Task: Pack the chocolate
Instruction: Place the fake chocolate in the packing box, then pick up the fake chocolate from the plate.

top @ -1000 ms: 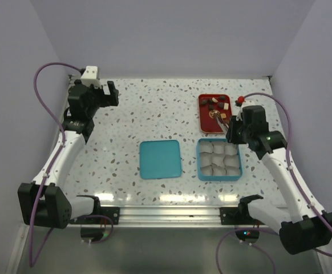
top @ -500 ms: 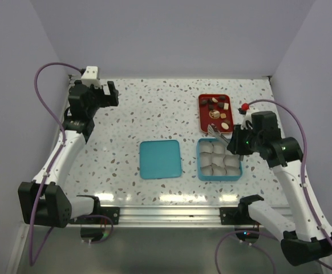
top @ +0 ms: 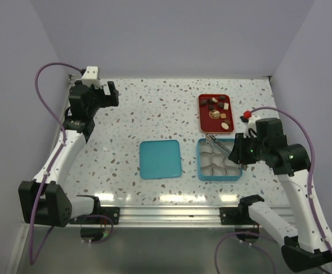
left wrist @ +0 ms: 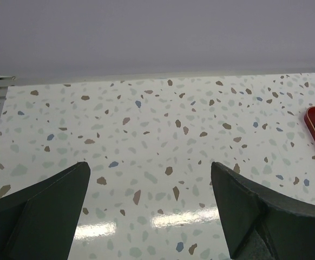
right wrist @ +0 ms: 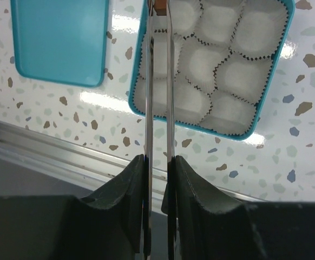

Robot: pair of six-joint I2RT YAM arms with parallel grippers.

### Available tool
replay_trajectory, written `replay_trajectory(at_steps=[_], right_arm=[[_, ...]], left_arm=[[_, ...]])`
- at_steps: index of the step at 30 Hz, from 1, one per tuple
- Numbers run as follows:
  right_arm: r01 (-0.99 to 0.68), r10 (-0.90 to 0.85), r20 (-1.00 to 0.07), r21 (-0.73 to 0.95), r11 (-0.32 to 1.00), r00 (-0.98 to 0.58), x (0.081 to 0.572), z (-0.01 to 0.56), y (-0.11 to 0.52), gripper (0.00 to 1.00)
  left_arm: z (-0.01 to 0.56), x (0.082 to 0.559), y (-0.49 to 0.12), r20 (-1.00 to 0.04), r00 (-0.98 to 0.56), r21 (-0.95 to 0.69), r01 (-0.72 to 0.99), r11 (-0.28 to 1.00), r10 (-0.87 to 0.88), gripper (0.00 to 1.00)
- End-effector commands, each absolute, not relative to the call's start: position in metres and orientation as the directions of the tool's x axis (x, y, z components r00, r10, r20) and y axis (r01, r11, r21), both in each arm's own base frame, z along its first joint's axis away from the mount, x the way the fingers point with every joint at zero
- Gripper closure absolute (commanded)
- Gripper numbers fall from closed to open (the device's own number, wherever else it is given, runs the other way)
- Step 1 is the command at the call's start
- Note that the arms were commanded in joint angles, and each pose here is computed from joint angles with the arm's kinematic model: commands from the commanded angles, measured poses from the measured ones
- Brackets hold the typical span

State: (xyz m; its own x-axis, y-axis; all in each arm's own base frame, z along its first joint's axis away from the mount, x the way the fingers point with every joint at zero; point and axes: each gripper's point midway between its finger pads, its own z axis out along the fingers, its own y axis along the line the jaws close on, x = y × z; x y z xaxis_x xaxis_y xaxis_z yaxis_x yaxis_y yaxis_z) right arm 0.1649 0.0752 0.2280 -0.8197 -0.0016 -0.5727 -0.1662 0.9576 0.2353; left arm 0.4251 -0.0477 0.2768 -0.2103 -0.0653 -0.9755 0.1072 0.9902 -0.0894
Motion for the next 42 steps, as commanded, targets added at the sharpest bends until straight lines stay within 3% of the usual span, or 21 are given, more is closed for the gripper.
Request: replay_trajectory(at_steps=[1,33,42], right_arm=[[-0.201,-0.013,-0.560,0.275,0.940,-0.828,0.157,0.225,0.084,0.80],[-0.146,0.004,-0.555,0.225,0.963,-0.832,0.187,0.196,0.078,0.77],[-0.134,0.010,-0.555,0.219,0.966,-0.832,0.185,0.196,0.076,0.68]], left_arm=[[0.286,0.427,-0.052,-0.980,-0.182,-0.101,0.119,0.988,-0.079,0.00],[0.284,0.429,-0.050,-0.979,-0.193,-0.087,0.105,0.991,-0.065,0.00],[0.282,0.429,-0.051,-0.978,-0.198,-0.091,0.110,0.990,-0.068,0.00]])
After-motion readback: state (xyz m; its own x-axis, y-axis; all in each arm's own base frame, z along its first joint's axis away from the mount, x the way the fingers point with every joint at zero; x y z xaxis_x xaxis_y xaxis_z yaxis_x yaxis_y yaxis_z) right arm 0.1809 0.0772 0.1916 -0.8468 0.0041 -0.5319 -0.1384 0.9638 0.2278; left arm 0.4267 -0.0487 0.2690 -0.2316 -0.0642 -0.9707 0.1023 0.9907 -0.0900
